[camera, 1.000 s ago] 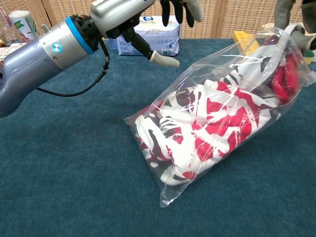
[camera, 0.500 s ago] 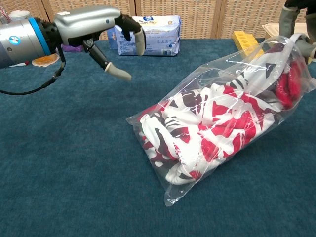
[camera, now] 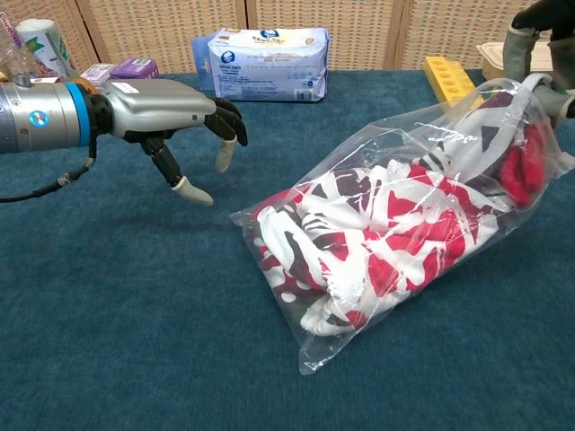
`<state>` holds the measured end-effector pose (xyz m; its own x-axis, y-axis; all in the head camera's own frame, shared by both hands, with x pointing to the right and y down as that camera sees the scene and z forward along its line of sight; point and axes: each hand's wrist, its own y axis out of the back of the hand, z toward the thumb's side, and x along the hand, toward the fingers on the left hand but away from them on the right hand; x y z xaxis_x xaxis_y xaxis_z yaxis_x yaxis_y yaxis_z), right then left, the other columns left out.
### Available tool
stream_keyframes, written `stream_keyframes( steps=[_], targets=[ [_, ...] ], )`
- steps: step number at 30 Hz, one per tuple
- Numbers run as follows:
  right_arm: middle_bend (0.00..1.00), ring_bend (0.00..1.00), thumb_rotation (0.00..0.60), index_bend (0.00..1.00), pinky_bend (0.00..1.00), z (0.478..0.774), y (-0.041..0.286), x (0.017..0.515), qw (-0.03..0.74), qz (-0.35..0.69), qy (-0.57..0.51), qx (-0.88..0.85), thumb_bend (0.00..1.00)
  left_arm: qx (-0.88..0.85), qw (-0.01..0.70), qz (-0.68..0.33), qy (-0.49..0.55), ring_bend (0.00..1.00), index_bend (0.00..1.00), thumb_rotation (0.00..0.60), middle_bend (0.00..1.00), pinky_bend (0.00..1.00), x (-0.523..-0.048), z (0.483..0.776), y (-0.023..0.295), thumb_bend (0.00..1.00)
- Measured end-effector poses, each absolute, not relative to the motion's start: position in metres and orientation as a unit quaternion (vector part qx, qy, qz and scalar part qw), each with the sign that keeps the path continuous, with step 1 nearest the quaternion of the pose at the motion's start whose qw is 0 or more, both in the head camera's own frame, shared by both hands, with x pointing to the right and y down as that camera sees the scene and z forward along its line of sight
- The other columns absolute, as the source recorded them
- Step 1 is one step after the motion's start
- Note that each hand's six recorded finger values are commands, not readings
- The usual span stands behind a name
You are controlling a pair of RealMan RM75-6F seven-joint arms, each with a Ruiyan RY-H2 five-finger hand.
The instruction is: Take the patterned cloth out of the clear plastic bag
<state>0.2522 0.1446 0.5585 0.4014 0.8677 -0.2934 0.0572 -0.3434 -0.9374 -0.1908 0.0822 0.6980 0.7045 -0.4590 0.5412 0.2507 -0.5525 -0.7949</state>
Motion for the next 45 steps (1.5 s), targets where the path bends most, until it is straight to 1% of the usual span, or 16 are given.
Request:
stream_keyframes(
  steps=[5,15,21,23,25,29,32,35,37,39,41,45],
  targets=[
    [0.51,0.65,0.6,0.73,0.63,0.559,0.145,0.253,0.464,0.434,-0.334,-0.696,0.64,-0.798,0.467,-0.373,0.078,0.07,0.49,0.512,0.2,0.19,-0.177,0.706,0.091,0.17],
    [0.51,0.65,0.6,0.73,0.63,0.558,0.145,0.257,0.462,0.433,-0.337,-0.697,0.64,-0.799,0.466,-0.368,0.096,0.07,0.5,0.513,0.2,0.19,-0.159,0.721,0.103,0.17],
    [0.51,0.65,0.6,0.73,0.63,0.557,0.145,0.258,0.461,0.433,-0.338,-0.697,0.64,-0.798,0.471,-0.362,0.1,0.07,0.5,0.564,0.2,0.19,-0.153,0.726,0.106,0.17],
    [0.51,0.65,0.6,0.73,0.64,0.558,0.145,0.258,0.459,0.434,-0.337,-0.698,0.64,-0.799,0.471,-0.359,0.101,0.07,0.5,0.588,0.2,0.19,-0.149,0.728,0.108,0.19],
    [0.51,0.65,0.6,0.73,0.64,0.557,0.145,0.258,0.459,0.434,-0.337,-0.698,0.64,-0.801,0.47,-0.356,0.101,0.07,0.5,0.599,0.2,0.19,-0.146,0.73,0.109,0.23],
    [0.51,0.65,0.6,0.73,0.64,0.558,0.145,0.259,0.458,0.435,-0.337,-0.698,0.64,-0.802,0.472,-0.353,0.097,0.07,0.52,0.6,0.2,0.19,-0.142,0.733,0.111,0.32],
    [0.51,0.65,0.6,0.73,0.64,0.558,0.145,0.26,0.457,0.436,-0.338,-0.698,0.64,-0.802,0.473,-0.353,0.094,0.07,0.53,0.6,0.2,0.19,-0.141,0.736,0.111,0.37],
    [0.51,0.65,0.6,0.73,0.64,0.558,0.145,0.261,0.456,0.438,-0.337,-0.697,0.64,-0.802,0.473,-0.352,0.094,0.07,0.54,0.6,0.2,0.19,-0.14,0.738,0.111,0.39],
    [0.51,0.65,0.6,0.73,0.64,0.558,0.145,0.262,0.456,0.439,-0.338,-0.697,0.64,-0.803,0.473,-0.35,0.094,0.07,0.54,0.6,0.2,0.19,-0.139,0.738,0.111,0.39],
    [0.51,0.65,0.6,0.73,0.64,0.558,0.144,0.262,0.456,0.44,-0.338,-0.696,0.64,-0.803,0.473,-0.348,0.095,0.07,0.54,0.6,0.2,0.19,-0.139,0.738,0.111,0.35],
    [0.51,0.66,0.6,0.73,0.64,0.558,0.144,0.262,0.455,0.439,-0.338,-0.697,0.64,-0.803,0.475,-0.345,0.1,0.07,0.54,0.6,0.2,0.19,-0.14,0.736,0.109,0.29],
    [0.51,0.66,0.6,0.73,0.64,0.558,0.144,0.261,0.455,0.439,-0.337,-0.698,0.64,-0.8,0.48,-0.345,0.103,0.07,0.54,0.6,0.2,0.19,-0.144,0.735,0.104,0.26]
  ],
)
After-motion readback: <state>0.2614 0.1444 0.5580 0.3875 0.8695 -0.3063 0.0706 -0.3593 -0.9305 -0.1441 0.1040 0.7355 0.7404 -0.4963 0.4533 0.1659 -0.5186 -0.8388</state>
